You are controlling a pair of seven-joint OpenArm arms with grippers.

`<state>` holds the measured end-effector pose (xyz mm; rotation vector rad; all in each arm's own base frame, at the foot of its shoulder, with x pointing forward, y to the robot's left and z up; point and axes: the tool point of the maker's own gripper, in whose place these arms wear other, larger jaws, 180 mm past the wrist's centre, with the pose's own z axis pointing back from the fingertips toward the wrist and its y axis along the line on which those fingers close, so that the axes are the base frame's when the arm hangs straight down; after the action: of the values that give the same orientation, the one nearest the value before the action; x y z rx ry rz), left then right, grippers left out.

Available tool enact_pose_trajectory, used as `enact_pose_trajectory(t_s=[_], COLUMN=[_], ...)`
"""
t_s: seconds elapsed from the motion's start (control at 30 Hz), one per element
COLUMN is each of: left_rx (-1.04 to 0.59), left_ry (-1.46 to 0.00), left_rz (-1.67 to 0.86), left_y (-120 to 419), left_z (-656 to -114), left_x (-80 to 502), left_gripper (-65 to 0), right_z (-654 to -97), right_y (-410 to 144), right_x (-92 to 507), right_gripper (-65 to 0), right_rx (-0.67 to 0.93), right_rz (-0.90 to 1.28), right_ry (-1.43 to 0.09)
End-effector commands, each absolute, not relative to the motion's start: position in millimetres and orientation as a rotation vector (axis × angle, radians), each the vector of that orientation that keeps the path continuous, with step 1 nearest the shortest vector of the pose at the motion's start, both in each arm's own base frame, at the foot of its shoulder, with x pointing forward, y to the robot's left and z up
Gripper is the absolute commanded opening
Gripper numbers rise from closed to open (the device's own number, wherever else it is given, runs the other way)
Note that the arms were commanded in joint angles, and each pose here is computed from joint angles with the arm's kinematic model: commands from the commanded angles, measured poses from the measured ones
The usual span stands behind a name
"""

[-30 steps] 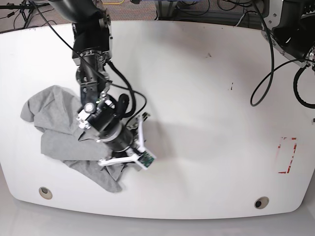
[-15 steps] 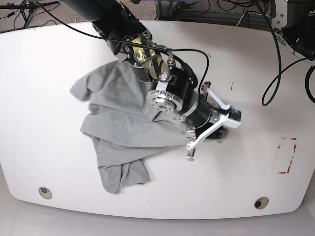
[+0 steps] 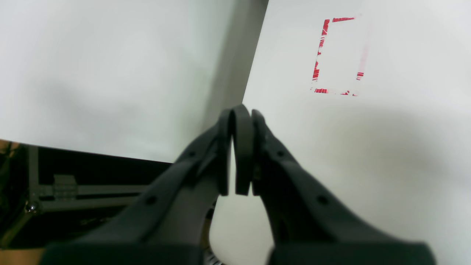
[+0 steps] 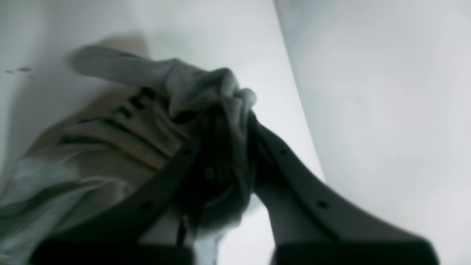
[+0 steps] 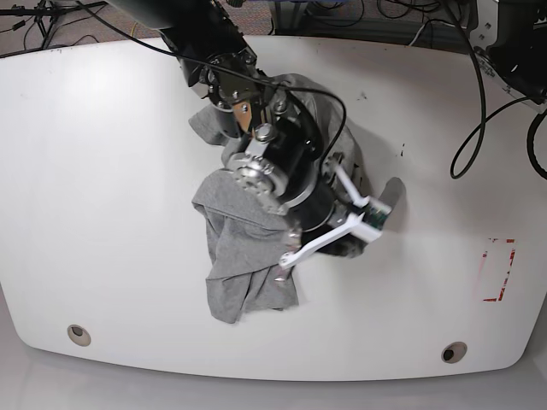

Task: Fold the T-shirt properly
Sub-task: 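Swing the right gripper holding the shirt across the table and lay it down, then move the left gripper to the shirt and grasp its fabric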

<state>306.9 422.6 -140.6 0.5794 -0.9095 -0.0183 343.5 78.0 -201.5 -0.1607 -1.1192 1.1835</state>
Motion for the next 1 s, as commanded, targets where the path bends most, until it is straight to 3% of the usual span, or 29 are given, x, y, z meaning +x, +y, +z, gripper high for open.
enact_pose_trajectory(t_s=[0.0, 0.53, 0.7, 0.97], left_rx=[0.573, 0.33, 0.215, 0.029], left_ry=[-0.958, -0.929, -0.927, -0.925], left_rz=[-0.028, -0.199, -0.27, -0.35], left_y=[416, 313, 259, 175], left_z=[-132, -195, -215, -237], left_x=[314, 358, 371, 382], left_gripper=[-65.0, -64.3, -54.3, -30.0], right_z=[-188, -167, -169, -181], right_y=[38, -136, -175, -202], right_x=[367, 409, 405, 396], right_gripper=[-62.9, -62.9, -62.9, -62.9], right_rx=[-0.234, -0.452, -0.478, -0.488], right_rz=[1.059, 0.609, 0.5, 0.421], right_ry=[-1.139, -1.076, -1.054, -1.012])
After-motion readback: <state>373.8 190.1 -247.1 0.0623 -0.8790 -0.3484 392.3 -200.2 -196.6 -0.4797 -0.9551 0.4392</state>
